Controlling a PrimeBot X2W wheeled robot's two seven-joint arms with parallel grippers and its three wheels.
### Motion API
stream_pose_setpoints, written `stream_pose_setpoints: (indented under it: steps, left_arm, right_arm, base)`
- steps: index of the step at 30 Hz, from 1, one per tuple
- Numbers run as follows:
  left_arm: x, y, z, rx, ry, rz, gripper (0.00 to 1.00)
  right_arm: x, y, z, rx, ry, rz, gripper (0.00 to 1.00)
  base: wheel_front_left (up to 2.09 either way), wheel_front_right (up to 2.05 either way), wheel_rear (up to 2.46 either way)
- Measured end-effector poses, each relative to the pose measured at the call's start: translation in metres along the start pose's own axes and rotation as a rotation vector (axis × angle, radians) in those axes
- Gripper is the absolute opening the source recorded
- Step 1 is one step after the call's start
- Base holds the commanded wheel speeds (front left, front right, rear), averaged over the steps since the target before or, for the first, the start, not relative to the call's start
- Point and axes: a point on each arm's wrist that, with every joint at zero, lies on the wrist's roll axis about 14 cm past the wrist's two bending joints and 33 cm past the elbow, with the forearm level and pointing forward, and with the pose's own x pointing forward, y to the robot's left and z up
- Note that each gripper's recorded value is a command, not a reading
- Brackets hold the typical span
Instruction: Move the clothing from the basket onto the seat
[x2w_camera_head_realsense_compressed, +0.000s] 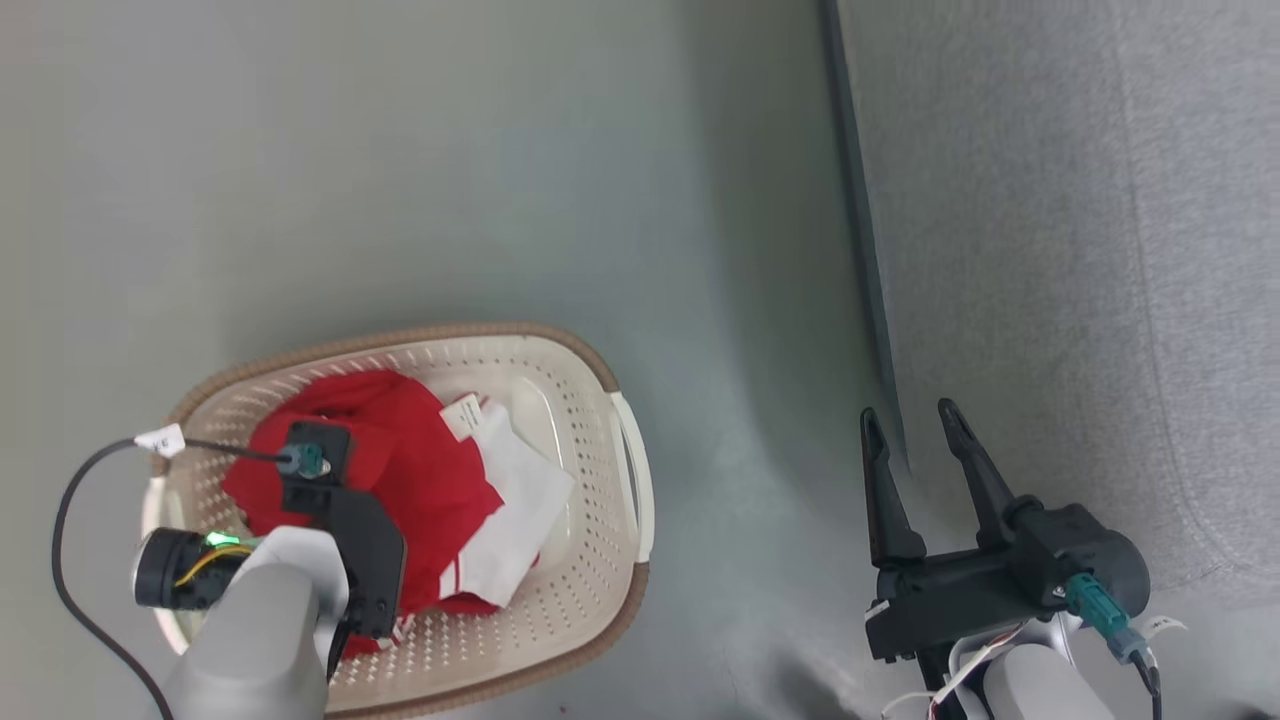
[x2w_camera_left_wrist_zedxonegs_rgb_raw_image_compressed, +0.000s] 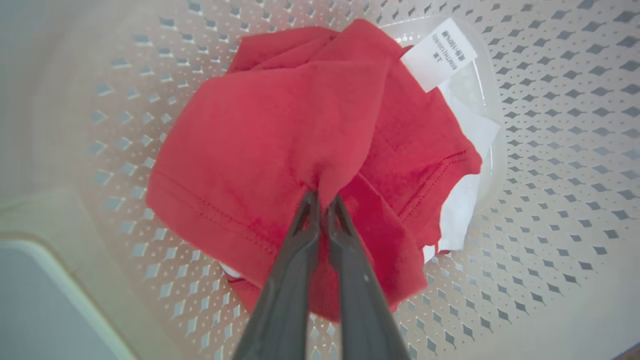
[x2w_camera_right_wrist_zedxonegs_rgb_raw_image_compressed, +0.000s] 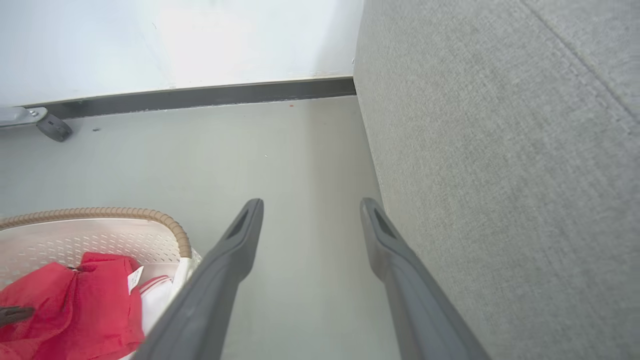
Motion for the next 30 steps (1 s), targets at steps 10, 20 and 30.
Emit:
stream_pose_setpoints:
  steps: [10, 20, 30]
  left_arm:
    - [-0.046, 0.004, 0.018, 0.029, -0.151, 0.026, 0.0]
    - [-0.097, -0.003, 0.043, 0.035, -0.348, 0.039, 0.0]
    - [-0.163, -0.008, 0.076, 0.029, -0.617, 0.056, 0.0]
  right_arm:
    - [-0.01, 0.003, 0.039, 0.032, -0.094, 0.003, 1.0]
    - [-0.028, 0.004, 0.073, 0.052, -0.181, 0.004, 1.0]
    - [-0.064, 0.005, 0.081, 0.077, -0.217, 0.004, 1.0]
  base:
    - [0.0, 0.0, 0.0]
    - [0.0, 0.0, 0.0]
    - [0.0, 0.0, 0.0]
